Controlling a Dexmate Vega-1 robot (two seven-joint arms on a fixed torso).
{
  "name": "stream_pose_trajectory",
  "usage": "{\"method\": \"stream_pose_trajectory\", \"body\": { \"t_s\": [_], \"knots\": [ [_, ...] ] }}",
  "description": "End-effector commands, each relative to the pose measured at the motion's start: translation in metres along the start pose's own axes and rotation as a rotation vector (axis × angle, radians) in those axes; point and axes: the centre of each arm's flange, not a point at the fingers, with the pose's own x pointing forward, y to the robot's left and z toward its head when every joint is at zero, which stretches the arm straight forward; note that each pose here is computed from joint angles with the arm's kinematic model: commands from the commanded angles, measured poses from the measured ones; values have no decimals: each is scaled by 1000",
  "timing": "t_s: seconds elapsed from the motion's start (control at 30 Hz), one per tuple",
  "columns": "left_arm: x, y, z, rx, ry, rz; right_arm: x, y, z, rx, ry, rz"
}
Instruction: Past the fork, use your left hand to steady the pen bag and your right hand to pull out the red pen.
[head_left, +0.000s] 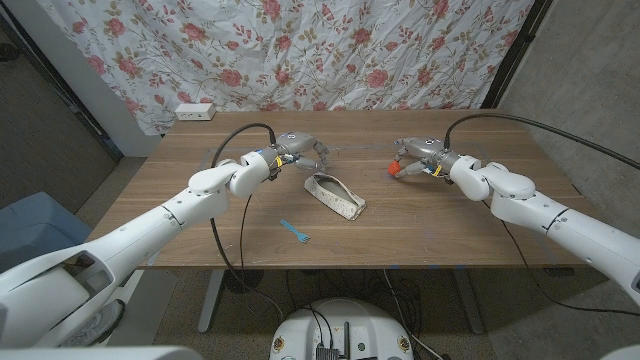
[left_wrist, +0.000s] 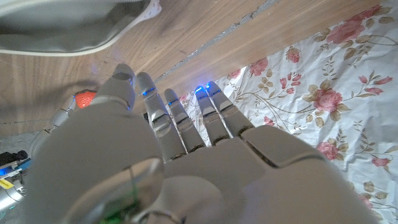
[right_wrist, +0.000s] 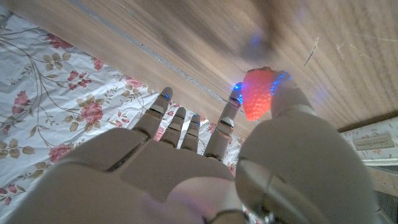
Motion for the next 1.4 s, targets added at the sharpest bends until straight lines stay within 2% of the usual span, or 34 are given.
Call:
{"method": "stream_pose_trajectory", "body": {
  "t_s": [0.03, 0.23, 0.47, 0.87, 1.4],
  "knots": [
    [-4, 0, -10, -83, 80, 25, 4, 13, -1, -3, 22, 1],
    [-9, -1, -15, -134, 131, 48, 4, 18, -2, 0, 31, 14],
    [-16, 7, -27, -148, 188, 102, 5, 23, -4, 4, 33, 21],
    [-24, 9, -39, -187, 266, 157, 7, 24, -3, 4, 37, 44],
    [-32, -4, -53, -314, 350, 208, 10, 19, -2, 14, 39, 100]
  ]
}}
